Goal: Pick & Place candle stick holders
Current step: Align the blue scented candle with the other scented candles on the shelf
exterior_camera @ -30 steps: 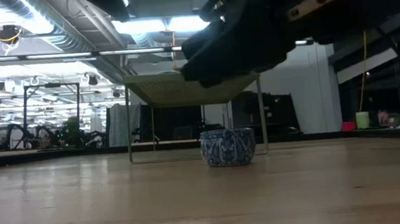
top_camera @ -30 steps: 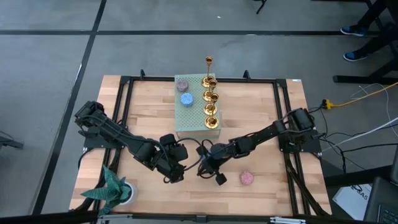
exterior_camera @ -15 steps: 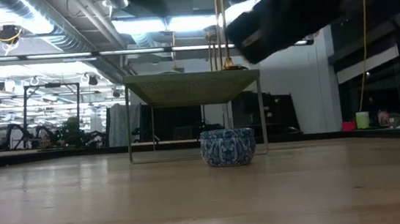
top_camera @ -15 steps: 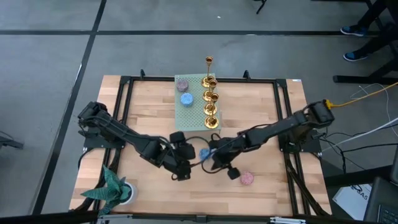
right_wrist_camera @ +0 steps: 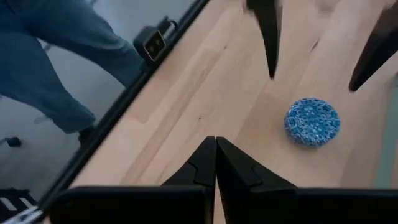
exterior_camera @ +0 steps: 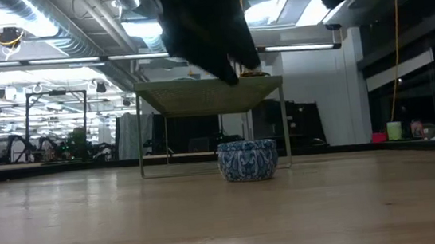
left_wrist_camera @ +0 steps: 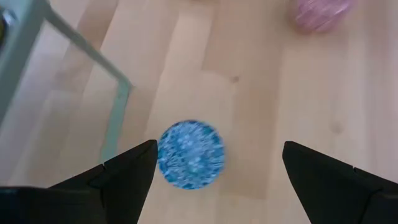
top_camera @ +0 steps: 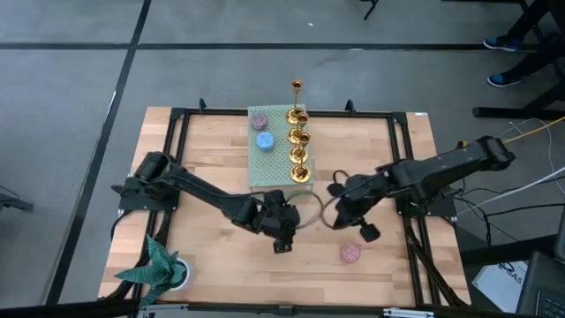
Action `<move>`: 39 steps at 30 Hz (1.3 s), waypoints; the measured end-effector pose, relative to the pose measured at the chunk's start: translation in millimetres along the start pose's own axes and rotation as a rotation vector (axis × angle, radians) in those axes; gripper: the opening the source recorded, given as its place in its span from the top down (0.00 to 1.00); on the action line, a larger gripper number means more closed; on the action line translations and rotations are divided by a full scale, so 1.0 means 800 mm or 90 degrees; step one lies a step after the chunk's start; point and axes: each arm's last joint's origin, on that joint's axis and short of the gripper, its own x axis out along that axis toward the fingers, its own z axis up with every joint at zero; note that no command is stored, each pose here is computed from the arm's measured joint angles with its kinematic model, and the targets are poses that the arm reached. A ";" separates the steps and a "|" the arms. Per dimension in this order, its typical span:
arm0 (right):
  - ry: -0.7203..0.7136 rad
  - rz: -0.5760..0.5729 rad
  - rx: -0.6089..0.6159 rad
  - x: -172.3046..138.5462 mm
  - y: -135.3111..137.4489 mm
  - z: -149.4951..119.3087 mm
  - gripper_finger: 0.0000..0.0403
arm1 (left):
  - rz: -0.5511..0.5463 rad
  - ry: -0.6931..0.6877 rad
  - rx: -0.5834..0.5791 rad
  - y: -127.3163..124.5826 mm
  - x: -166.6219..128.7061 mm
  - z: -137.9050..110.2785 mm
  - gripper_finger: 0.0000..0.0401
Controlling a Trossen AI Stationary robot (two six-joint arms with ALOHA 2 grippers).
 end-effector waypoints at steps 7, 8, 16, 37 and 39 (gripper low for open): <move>-0.040 -0.001 0.034 -0.043 0.015 -0.003 0.96 | 0.029 0.023 -0.014 0.013 0.041 -0.003 0.14; -0.039 -0.001 0.041 -0.047 0.016 -0.005 0.96 | 0.033 0.029 -0.015 0.015 0.047 -0.004 0.14; -0.038 -0.001 0.065 -0.070 0.024 -0.014 0.96 | 0.012 0.063 -0.036 0.028 0.072 -0.007 0.14; -0.018 -0.002 0.070 -0.073 0.026 -0.020 0.96 | 0.010 0.126 -0.053 0.028 0.107 -0.027 0.21; -0.017 -0.003 0.070 -0.073 0.026 -0.020 0.96 | 0.008 0.127 -0.053 0.028 0.107 -0.027 0.25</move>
